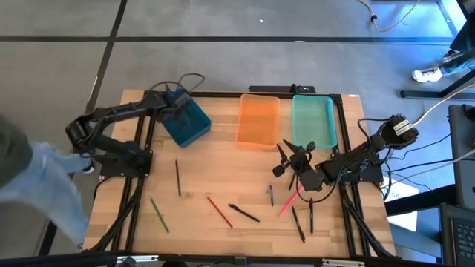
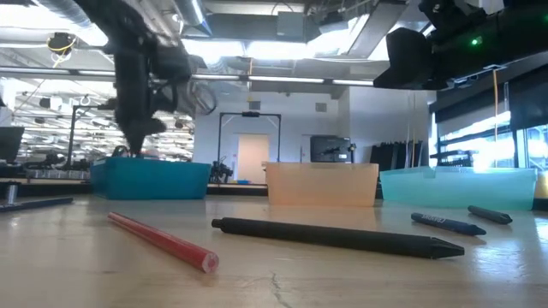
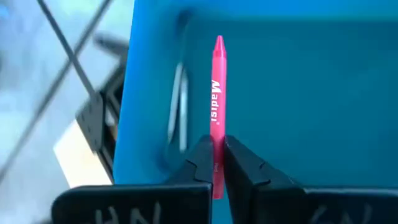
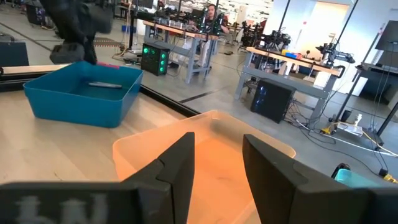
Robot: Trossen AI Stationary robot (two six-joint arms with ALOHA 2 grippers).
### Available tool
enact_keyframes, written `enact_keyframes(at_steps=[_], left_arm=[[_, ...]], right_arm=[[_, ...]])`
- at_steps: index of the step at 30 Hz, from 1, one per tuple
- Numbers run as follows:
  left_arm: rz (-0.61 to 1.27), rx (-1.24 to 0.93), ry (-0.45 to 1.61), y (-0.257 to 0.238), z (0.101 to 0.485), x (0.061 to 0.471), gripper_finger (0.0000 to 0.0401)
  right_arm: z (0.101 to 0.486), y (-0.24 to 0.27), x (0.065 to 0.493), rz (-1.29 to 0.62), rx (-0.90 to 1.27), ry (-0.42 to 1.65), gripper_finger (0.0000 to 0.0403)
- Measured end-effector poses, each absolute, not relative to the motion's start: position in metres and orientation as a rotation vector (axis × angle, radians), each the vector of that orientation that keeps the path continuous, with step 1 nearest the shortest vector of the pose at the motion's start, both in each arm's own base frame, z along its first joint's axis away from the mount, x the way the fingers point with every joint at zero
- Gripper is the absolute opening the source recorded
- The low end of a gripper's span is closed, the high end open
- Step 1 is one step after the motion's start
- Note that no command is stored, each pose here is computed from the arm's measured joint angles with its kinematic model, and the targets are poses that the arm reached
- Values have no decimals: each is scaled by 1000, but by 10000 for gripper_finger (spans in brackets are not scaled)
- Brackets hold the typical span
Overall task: Sort crayons/erasers/pens/pencils in bins
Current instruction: Put the red crayon into the blue bin, then put the blue crayon into the blue bin
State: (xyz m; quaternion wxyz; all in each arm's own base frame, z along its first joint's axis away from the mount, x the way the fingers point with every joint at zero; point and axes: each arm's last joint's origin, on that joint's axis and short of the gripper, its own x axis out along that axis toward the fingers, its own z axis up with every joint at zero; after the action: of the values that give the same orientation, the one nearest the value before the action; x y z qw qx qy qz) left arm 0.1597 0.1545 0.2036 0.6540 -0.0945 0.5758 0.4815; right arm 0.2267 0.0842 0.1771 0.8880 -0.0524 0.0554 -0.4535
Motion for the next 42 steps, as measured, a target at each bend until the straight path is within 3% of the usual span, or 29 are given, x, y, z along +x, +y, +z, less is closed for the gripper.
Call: enact_keyframes(at_steps=[7,17,29,36,42], left_arm=[[1103,-369,1317,176,187,146,17],[1092,-429,1425,193,158,144,35],[1137,-384,1455,201,144,149,102],[1105,-381,1484,193,190,166,108],[1033,-318,1163,160,249,206,108]], right_arm=[[177,82,227,-949,-110,118,139],[177,82,228,-932,-108,122,139],[176,82,228,-926,-111,127,139],[176,81,228,-933,-112,128,139],[174,76,229,-953,-87,124,139]])
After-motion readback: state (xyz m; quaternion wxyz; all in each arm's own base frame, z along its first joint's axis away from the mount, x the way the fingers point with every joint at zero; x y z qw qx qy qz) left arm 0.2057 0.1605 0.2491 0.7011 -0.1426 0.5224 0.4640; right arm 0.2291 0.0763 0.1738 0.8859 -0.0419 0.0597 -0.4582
